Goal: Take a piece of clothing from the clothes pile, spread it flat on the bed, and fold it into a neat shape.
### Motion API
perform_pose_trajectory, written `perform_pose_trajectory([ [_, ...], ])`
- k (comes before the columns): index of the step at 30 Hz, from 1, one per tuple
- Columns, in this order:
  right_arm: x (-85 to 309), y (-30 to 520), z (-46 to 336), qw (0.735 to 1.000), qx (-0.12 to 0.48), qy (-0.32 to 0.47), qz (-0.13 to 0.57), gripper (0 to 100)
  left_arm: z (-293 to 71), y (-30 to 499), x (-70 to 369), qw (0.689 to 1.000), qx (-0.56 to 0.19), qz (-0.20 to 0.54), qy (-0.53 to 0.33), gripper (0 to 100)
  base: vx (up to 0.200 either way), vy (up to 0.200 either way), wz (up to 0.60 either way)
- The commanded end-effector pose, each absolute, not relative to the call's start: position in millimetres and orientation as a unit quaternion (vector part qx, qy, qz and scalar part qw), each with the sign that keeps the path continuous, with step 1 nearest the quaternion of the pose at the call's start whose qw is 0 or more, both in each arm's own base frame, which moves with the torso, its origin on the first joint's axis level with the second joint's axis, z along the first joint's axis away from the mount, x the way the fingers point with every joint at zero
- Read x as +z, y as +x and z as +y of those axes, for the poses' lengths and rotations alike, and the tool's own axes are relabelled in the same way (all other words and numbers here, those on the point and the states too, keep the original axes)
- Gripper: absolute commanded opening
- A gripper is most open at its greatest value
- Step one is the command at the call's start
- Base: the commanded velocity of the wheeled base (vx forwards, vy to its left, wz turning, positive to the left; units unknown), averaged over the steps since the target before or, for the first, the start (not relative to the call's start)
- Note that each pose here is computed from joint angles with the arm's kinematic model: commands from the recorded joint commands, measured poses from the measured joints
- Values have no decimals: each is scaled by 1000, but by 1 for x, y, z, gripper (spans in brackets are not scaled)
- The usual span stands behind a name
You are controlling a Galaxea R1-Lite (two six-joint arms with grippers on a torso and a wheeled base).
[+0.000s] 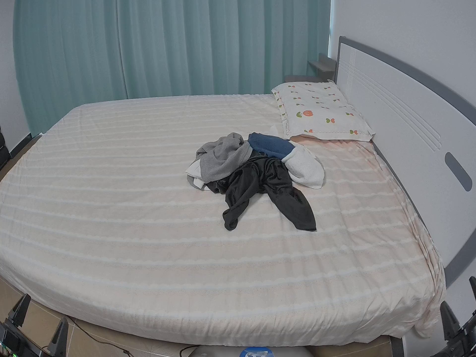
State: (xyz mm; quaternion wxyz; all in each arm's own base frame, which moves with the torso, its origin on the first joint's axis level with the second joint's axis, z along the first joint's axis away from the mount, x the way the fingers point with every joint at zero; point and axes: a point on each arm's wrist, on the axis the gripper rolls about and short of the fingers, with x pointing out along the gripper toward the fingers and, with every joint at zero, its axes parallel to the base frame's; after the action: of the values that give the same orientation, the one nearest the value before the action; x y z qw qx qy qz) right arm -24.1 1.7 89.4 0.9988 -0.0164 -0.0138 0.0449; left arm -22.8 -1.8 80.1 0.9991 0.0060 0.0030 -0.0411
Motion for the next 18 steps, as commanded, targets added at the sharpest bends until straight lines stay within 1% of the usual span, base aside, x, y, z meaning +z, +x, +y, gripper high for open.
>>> perform_pose_trajectory([
  [1, 189, -18, 3, 994, 89, 25, -51, 100, -2, -23, 75, 999, -41, 2, 6, 100, 0, 0, 0],
  [4, 169, 23, 5, 990, 109, 35, 78, 100, -2, -23, 75, 999, -41, 3, 6, 100, 0, 0, 0],
  [5, 168, 25, 5, 990, 109, 35, 84, 100, -2, -23, 75, 999, -41, 3, 6, 100, 0, 0, 0],
  [6, 160, 46, 6, 983, 110, 42, 139, 100, -2, -23, 75, 999, -41, 3, 5, 100, 0, 0, 0],
  [7, 158, 58, 7, 979, 112, 49, 162, 100, -2, -23, 75, 999, -41, 3, 4, 100, 0, 0, 0],
  [11, 153, 111, 14, 963, 125, 77, 228, 100, -2, -23, 75, 999, -41, 2, 8, 100, 0, 0, 0],
  [12, 153, 111, 14, 963, 125, 77, 228, 100, -2, -23, 75, 999, -41, 2, 8, 100, 0, 0, 0],
  [14, 141, 157, 22, 950, 126, 92, 272, 100, -2, -23, 75, 999, -41, 2, 5, 100, 0, 0, 0],
  [15, 141, 157, 22, 950, 126, 92, 272, 100, -2, -23, 75, 999, -41, 2, 5, 100, 0, 0, 0],
  [16, 130, 187, 29, 943, 126, 98, 292, 100, -2, -23, 75, 999, -41, 2, 6, 100, 0, 0, 0],
  [18, 118, 222, 37, 940, 122, 104, 302, 100, -2, -23, 75, 999, -41, 2, 6, 100, 0, 0, 0],
])
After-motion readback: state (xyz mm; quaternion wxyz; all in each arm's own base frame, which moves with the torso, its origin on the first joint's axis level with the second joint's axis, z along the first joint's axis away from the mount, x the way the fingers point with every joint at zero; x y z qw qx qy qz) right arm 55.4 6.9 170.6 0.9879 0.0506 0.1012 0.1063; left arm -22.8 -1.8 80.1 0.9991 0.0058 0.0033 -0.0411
